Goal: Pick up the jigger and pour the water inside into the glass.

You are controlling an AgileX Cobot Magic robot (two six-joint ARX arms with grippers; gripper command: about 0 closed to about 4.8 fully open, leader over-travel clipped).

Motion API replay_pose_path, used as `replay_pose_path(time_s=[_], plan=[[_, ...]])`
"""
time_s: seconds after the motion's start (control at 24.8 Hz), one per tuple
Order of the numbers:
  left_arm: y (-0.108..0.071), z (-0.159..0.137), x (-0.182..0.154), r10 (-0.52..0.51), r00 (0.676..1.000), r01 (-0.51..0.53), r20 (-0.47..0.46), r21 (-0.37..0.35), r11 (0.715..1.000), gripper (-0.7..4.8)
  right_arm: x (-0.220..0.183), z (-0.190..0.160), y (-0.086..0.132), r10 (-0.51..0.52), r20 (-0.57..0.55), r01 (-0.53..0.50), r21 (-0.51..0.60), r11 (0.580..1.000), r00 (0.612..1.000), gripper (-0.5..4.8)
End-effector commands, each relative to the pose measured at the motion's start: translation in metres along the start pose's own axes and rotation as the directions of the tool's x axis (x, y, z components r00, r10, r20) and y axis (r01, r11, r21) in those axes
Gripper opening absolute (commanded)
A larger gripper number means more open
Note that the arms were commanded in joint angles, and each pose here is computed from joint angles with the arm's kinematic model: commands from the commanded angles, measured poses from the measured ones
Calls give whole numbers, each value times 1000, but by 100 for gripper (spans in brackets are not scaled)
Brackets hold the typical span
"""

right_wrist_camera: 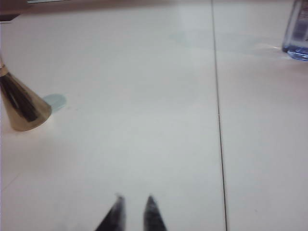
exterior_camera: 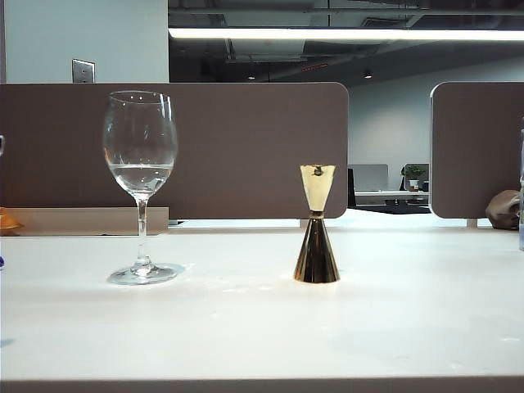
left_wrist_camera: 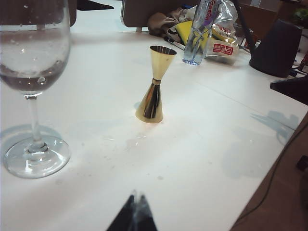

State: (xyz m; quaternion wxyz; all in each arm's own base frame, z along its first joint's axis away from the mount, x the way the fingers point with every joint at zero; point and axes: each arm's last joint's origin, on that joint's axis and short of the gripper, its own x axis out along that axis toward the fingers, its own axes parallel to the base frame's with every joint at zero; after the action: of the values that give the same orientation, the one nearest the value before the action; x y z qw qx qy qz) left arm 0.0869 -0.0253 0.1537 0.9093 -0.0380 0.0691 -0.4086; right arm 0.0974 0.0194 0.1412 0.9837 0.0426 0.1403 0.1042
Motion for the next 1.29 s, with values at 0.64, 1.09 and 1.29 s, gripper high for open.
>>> replay_pose_path(time_s=[0.64, 1.09, 1.29], plan=[[0, 0, 0, -3, 1000, 3, -2, 2, 1000, -5, 0, 0, -1, -21, 3, 21, -1, 1000, 1000, 54], [16, 0, -5, 536, 844, -536, 12, -2, 844, -5, 0, 0, -1, -21, 3, 21, -1, 1000, 1000, 54], [18, -1, -6, 619, 785, -619, 7, -3, 785, -5, 0, 0, -1, -21, 3, 21, -1, 1000, 1000, 54]])
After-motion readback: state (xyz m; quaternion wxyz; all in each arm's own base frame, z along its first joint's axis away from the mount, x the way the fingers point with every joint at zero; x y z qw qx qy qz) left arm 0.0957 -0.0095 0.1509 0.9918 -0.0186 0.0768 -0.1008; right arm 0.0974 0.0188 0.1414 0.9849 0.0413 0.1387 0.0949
